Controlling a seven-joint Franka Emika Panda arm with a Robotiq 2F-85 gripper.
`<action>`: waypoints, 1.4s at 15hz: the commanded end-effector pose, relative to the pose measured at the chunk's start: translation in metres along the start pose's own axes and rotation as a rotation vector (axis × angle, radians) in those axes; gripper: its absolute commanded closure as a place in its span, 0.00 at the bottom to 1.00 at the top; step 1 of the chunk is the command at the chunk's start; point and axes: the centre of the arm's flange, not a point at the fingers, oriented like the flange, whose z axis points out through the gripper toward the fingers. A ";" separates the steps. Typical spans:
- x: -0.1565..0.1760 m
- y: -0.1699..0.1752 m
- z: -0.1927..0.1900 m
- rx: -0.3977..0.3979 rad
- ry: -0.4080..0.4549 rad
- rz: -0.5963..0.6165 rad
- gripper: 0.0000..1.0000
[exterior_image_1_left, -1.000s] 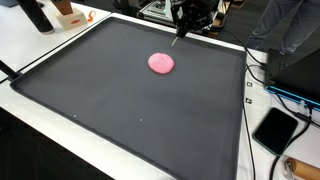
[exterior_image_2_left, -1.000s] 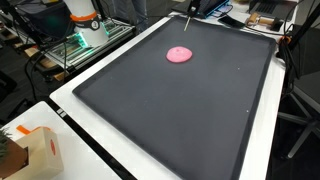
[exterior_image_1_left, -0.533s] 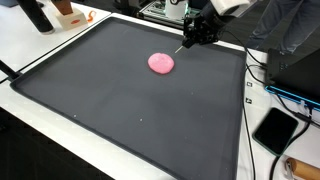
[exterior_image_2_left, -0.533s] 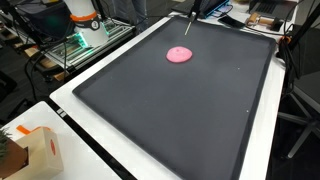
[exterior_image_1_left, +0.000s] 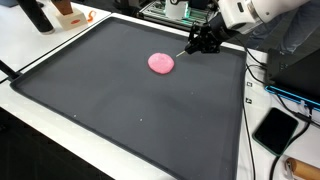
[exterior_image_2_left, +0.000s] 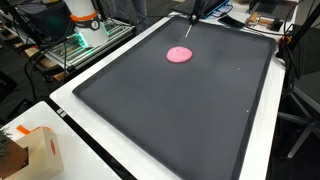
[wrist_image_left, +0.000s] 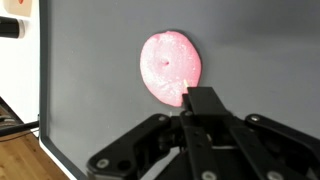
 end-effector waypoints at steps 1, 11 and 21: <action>0.007 -0.019 0.003 -0.073 -0.017 0.050 0.97; 0.013 -0.051 0.019 -0.173 0.019 0.162 0.97; 0.020 -0.062 0.030 -0.185 0.007 0.215 0.97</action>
